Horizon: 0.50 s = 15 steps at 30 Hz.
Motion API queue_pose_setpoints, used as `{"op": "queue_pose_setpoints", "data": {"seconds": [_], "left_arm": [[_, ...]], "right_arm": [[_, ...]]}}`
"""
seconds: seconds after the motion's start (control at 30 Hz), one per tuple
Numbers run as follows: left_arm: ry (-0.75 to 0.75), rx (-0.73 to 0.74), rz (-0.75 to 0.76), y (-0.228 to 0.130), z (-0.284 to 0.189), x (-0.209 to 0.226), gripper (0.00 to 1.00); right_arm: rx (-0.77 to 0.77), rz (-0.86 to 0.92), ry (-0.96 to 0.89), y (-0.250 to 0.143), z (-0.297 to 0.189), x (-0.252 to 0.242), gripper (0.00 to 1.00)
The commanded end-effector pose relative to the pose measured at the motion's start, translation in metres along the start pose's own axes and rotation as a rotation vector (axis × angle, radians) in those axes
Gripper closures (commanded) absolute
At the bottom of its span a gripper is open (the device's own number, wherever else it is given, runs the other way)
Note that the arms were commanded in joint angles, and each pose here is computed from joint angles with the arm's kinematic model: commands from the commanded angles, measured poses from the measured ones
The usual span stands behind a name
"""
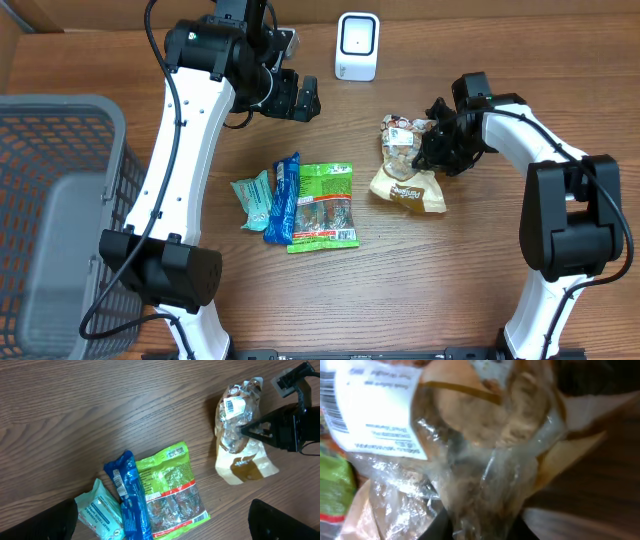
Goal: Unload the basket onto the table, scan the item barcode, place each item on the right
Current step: 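Lift the mushroom bag with the right gripper toward the scanner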
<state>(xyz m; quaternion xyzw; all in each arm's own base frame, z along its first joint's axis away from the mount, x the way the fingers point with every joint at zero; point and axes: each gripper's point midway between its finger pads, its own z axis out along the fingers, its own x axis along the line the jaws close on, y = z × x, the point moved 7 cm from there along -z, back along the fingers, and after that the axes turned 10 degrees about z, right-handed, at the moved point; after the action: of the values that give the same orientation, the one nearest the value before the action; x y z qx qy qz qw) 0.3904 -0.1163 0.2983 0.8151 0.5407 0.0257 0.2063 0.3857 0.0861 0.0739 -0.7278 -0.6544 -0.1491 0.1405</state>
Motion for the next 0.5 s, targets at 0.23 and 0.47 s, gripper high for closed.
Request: {"op": "queue_pose_setpoints", "data": {"seconds": [0.23, 0.47], "left_arm": [[-0.010, -0.013, 0.034, 0.003, -0.002, -0.004, 0.00], [-0.010, -0.013, 0.034, 0.003, -0.002, -0.004, 0.00]], "right_arm": [[-0.016, 0.004, 0.057, 0.018, -0.052, 0.028, 0.96], [-0.157, -0.072, 0.123, 0.023, -0.117, 0.063, 0.96]]}}
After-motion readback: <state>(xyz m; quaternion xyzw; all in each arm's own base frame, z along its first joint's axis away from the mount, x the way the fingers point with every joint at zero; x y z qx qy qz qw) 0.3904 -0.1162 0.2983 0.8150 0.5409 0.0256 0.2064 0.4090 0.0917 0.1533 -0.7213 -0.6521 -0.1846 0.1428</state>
